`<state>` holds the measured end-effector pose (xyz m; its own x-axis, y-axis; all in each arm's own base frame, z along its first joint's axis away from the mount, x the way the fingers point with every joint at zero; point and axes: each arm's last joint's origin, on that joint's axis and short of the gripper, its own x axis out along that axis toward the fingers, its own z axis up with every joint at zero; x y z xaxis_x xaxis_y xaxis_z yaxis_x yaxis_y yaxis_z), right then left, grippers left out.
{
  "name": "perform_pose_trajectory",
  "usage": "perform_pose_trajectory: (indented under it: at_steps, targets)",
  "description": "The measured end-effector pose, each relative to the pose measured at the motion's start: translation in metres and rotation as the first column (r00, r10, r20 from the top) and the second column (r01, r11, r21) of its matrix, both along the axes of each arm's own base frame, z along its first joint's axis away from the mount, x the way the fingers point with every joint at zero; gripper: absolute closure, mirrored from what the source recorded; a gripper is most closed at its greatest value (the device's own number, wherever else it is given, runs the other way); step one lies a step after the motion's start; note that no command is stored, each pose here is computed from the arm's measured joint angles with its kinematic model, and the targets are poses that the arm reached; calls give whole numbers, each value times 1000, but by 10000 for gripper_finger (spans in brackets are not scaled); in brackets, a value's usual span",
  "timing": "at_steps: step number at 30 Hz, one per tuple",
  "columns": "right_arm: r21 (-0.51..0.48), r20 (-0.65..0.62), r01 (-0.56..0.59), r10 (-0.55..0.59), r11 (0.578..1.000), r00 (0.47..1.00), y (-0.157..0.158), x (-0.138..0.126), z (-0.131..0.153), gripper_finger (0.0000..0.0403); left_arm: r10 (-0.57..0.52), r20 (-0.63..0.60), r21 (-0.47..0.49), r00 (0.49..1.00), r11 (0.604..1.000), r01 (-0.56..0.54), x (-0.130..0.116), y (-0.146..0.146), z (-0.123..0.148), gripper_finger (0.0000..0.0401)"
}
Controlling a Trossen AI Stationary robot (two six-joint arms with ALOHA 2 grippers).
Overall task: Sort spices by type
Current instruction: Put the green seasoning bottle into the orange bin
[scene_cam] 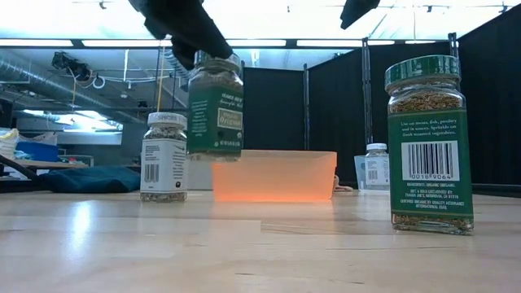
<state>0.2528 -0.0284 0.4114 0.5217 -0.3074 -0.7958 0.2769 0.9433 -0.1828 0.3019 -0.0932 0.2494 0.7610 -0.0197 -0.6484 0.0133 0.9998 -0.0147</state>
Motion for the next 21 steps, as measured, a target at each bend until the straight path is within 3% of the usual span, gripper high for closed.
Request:
perform_pose_trajectory:
  at_steps: [21]
  targets:
    - [-4,0,3,-3,1000,1000,0,0,0,182,148,-49,130,988,982,-140,10,43,46,206]
